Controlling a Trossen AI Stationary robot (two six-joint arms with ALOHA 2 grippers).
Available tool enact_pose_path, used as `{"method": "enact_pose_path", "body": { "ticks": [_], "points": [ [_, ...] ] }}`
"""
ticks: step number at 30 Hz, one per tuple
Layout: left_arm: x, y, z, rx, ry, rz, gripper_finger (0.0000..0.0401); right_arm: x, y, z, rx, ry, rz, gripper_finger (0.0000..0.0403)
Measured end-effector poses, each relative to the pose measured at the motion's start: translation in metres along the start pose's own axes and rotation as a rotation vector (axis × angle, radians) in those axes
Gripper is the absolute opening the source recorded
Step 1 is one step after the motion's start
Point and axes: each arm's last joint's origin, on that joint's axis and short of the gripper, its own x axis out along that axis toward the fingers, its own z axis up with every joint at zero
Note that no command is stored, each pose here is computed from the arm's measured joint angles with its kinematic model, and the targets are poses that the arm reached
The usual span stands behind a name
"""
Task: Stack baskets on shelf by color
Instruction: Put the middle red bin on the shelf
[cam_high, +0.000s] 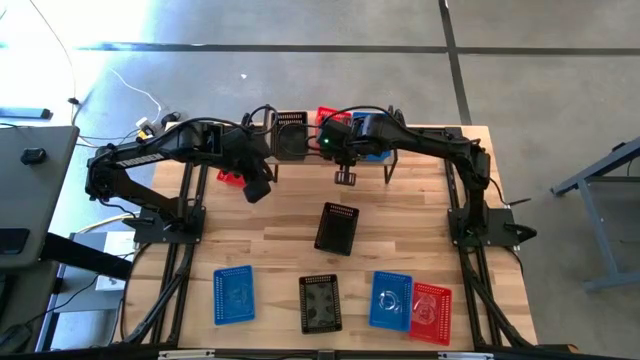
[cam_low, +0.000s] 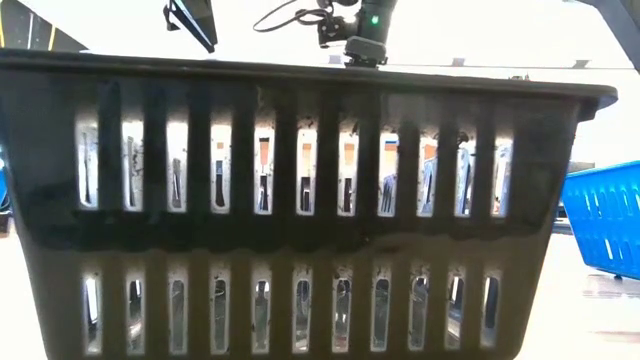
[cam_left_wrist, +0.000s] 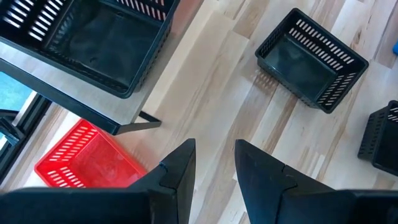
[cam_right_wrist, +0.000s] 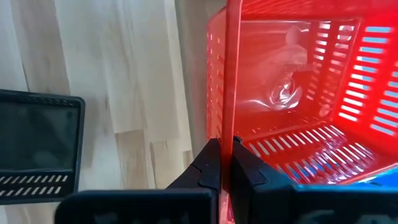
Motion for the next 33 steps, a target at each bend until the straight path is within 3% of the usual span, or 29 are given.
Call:
{"method": "enact_pose_path", "body": {
  "ticks": [11,24,33],
  "points": [
    [0.0,0.0001,0.0001,0.0,0.0,0.0,0.0101,0.0001,-0.0005,0.0007,-0.033,-0.008,-0.002,0.0],
    [0.0,0.0,0.0,0.0,0.0,-0.001,0.0101,0.002,-0.0083,0.0,0.034,-0.015,-0.011,0.0001],
    [0.0,0.0001,0.0,0.0,0.0,-0.001,0.0101,0.0018,-0.0081,0.0018,0.047,-0.031,-0.018,0.0071]
  ]
}}
